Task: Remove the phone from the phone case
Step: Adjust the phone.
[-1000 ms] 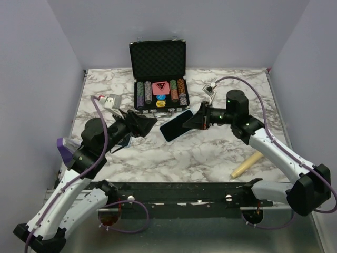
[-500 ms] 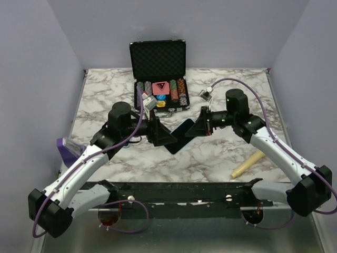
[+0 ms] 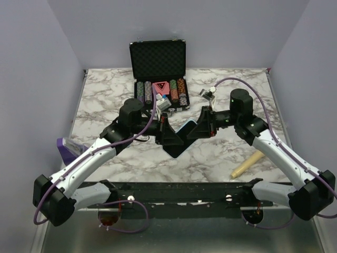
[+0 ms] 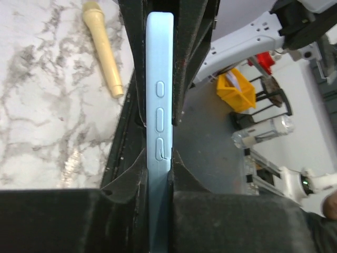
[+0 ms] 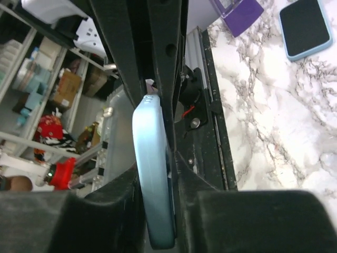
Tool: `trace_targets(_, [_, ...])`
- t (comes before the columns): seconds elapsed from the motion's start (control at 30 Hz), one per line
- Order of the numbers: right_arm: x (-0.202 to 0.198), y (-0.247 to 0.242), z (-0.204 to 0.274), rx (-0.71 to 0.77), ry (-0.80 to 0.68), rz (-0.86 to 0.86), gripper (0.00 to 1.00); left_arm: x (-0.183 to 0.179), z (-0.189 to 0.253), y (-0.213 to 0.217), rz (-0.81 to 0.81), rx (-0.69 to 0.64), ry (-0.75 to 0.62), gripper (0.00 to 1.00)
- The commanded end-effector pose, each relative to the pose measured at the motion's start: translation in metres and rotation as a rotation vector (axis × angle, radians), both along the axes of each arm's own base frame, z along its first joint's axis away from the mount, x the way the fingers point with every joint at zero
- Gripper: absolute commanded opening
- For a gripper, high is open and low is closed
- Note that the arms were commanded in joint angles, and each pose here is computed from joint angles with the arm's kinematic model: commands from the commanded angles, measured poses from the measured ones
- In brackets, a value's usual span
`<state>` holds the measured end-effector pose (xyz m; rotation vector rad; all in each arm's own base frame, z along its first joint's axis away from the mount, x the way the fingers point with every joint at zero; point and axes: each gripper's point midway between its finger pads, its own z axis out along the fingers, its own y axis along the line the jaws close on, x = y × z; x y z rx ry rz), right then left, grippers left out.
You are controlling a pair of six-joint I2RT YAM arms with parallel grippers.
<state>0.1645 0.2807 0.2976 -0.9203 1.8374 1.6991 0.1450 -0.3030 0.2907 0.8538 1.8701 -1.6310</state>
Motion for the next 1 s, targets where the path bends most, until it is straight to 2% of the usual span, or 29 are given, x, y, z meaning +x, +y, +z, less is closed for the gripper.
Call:
trace_targets(0.0, [0.003, 0.002, 0.010, 0.036, 0.006, -0.049, 0.42, -0.001, 0.024, -0.004, -0.001, -0.063, -0.061, 0.00])
trace_targets(0.13, [0.022, 0.005, 0.006, 0.032, 0.077, -0.186, 0.80, 0.013, 0.036, 0.002, 0.147, -0.111, -0.093, 0.00])
trace_targets(0.2, [0.020, 0.007, 0.009, 0.075, 0.102, -0.191, 0.89, 0.017, 0.040, 0.005, 0.214, -0.166, -0.079, 0.00])
trace_targets(0.3, [0.007, 0.007, 0.014, 0.154, 0.091, -0.158, 0.97, 0.025, 0.053, 0.013, 0.324, -0.258, -0.046, 0.00])
trace_targets(0.43, [-0.003, 0.018, 0.009, 0.171, 0.099, -0.122, 0.97, 0.031, 0.078, 0.022, 0.407, -0.440, 0.004, 0.00])
trace_targets(0.53, [-0.012, 0.029, 0.012, 0.212, 0.120, -0.088, 0.87, 0.032, 0.089, 0.022, 0.402, -0.519, 0.049, 0.00])
trace_targets(0.73, [-0.027, 0.048, 0.010, 0.245, 0.138, -0.038, 0.47, 0.043, 0.095, 0.029, 0.471, -0.598, 0.078, 0.00])
trace_targets(0.83, [-0.026, 0.051, 0.012, 0.255, 0.141, -0.039, 0.20, 0.044, 0.094, 0.031, 0.481, -0.605, 0.084, 0.00])
trace_targets(0.93, [-0.017, 0.053, 0.012, 0.245, 0.139, -0.095, 0.03, 0.041, 0.092, 0.030, 0.475, -0.588, 0.076, 0.00])
trace_targets(0.97, [-0.014, 0.054, 0.011, 0.235, 0.135, -0.110, 0.01, 0.040, 0.090, 0.030, 0.469, -0.581, 0.081, 0.00])
